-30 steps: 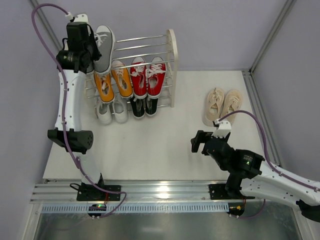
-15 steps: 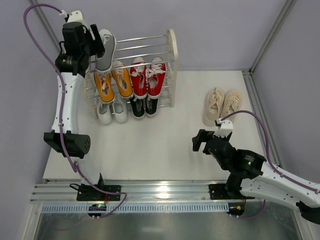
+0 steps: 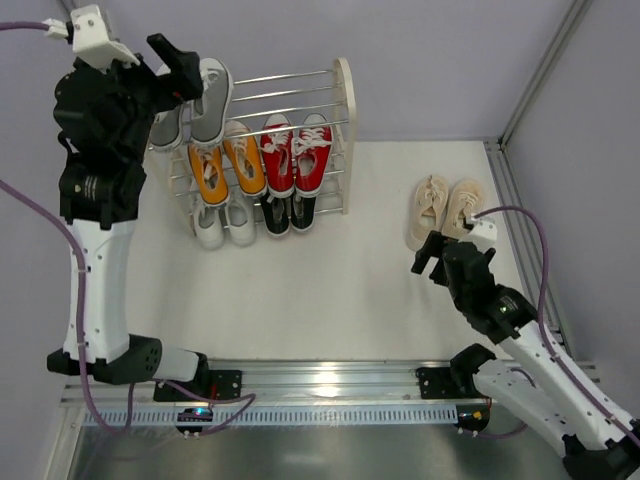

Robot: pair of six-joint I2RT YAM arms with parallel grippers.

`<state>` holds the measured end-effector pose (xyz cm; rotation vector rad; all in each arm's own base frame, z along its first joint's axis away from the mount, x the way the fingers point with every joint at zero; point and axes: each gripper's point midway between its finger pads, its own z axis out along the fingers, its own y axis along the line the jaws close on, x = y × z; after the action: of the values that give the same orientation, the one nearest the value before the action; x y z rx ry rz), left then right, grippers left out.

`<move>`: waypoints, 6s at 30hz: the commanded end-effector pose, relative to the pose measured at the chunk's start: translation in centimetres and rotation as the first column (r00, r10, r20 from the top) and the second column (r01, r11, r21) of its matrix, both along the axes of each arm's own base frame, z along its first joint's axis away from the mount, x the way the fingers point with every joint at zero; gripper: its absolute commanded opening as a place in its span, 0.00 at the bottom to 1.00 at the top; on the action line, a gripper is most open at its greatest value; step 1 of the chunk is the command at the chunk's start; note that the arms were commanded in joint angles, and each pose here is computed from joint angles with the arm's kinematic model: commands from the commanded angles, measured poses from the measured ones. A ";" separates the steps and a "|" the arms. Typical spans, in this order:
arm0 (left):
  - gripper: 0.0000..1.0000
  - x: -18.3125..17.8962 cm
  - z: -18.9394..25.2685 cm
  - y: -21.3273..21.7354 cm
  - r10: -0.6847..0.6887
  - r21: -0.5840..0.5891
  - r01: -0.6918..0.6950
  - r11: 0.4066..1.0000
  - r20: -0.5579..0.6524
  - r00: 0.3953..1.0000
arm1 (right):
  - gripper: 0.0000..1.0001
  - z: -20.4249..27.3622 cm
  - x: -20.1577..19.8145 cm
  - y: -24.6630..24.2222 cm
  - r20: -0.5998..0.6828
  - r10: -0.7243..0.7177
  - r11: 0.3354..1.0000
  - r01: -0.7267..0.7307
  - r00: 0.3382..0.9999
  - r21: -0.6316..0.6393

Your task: Place and organize the shoes onto the shoe shelf

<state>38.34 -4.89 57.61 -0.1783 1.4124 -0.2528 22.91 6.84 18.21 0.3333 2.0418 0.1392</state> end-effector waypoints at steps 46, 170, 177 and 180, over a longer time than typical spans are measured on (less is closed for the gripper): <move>1.00 -13.8 -29.9 -14.7 -0.412 -0.089 0.424 0.901 -0.480 0.775 | 0.04 -5.0 2.3 9.0 -0.307 0.449 0.886 -0.374 0.839 0.274; 0.00 -29.6 -51.8 -18.5 -0.711 -0.707 0.085 0.702 -0.702 0.039 | 0.04 -17.7 -1.1 12.7 -0.420 0.409 0.899 -0.280 0.810 0.336; 0.00 -28.6 -53.7 -18.3 -0.665 -0.660 0.078 0.747 -0.745 0.061 | 0.04 -17.8 -1.1 12.8 -0.424 0.411 0.898 -0.279 0.807 0.339; 0.00 -28.0 -54.2 -17.9 -0.639 -0.635 0.071 0.770 -0.764 0.092 | 0.04 -17.6 -1.1 12.6 -0.417 0.408 0.900 -0.280 0.812 0.335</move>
<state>8.46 -22.99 3.99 -0.3915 2.8282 -1.1620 22.41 20.44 1.54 0.1675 2.5485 0.6724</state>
